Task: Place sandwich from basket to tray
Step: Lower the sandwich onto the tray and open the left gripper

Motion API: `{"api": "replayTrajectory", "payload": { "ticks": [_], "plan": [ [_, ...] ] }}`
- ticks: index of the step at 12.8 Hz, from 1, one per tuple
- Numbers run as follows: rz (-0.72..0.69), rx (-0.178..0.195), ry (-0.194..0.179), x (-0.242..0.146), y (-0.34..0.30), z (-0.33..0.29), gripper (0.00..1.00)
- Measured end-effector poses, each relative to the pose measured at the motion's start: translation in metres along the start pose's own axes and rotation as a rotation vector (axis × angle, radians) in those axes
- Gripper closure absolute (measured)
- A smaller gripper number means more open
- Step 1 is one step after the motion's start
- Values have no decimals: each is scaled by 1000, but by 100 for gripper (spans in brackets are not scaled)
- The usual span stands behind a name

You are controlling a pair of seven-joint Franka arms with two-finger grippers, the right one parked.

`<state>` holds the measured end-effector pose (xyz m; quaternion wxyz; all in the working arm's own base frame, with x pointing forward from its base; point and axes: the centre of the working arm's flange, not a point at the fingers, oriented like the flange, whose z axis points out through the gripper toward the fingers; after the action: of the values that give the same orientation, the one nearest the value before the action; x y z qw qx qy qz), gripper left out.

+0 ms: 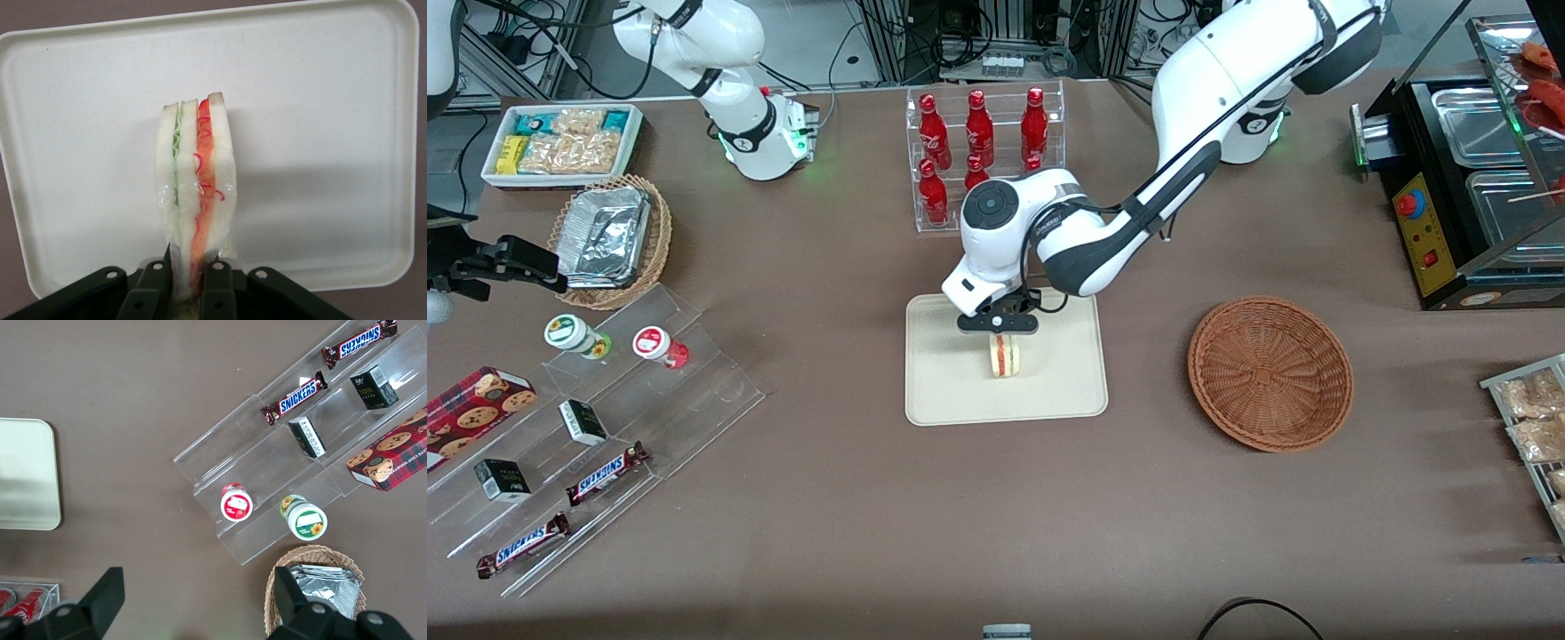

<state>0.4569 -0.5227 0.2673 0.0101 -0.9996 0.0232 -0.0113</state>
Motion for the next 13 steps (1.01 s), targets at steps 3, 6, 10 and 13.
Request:
{"api": "replayTrajectory", "payload": {
  "ticks": [3, 6, 10, 13],
  "plan": [
    [5, -10, 9, 1, 5, 20, 84],
    [-3, -17, 20, -2, 12, 28, 84],
    [-7, -19, 21, 0, 13, 28, 56],
    [-25, -28, 32, 7, 12, 21, 25]
  ]
}}
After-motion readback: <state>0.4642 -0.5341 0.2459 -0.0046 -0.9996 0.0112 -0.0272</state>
